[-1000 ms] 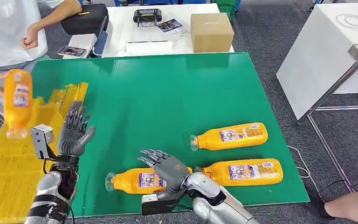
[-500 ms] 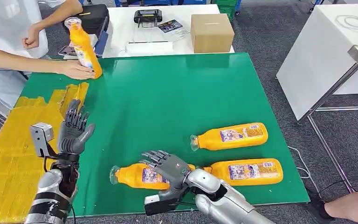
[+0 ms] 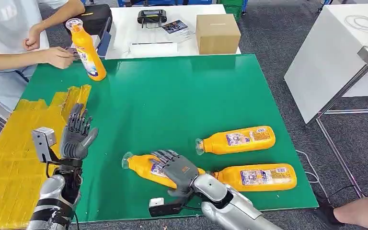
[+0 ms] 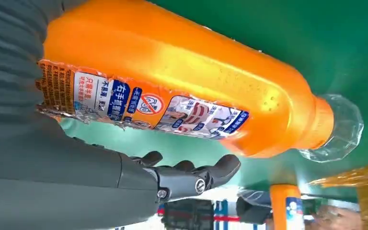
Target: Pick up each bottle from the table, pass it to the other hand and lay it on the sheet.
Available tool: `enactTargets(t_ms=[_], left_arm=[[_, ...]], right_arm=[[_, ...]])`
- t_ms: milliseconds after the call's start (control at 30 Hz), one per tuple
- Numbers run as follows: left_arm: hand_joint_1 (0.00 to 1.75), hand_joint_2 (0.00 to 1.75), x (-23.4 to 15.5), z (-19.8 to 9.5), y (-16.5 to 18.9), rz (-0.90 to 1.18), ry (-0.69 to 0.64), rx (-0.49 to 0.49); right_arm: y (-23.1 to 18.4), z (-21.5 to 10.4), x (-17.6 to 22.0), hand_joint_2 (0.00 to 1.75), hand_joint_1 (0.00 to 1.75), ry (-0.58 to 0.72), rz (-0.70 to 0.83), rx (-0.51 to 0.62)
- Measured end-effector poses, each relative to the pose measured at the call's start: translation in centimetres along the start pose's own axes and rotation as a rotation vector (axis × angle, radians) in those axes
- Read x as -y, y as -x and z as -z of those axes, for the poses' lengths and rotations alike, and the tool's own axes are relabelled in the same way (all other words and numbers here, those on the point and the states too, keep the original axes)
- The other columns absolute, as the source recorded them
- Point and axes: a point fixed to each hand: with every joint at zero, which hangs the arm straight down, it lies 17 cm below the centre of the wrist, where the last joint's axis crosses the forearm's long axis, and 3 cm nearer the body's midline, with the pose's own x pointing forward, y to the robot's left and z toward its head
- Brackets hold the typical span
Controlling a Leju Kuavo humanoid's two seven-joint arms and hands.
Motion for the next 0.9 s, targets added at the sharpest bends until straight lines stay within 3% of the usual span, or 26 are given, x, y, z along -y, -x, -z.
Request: enactTargets(t_ms=[167,367,733,900], left_arm=[[0.00,1.75,0.0,-0.5,0.1,-0.002,-0.005,-0.009],[0.00,1.75,0.1,-0.7,0.1,-0.005,-0.006,-0.009],[0.00,1.75,0.1,-0.7,0.0,-0.007,-0.010,-0.007],[0.00,1.75,0.0,-0.7,0.0,-0.006,-0.012,-0.008]], right_arm=[[1.4,0.1,2.2,1.75,0.00,0.110,-0.065,-0.091],[1.9,0.4,3.5,1.75,0.00,0.147,-0.053,-0.118],[2.0,0.4,3.8,1.75,0.00,0.154,-0.030,-0.128],[2.7,0.4,2.6,1.75,0.00,0.088,0.071,-0.133]])
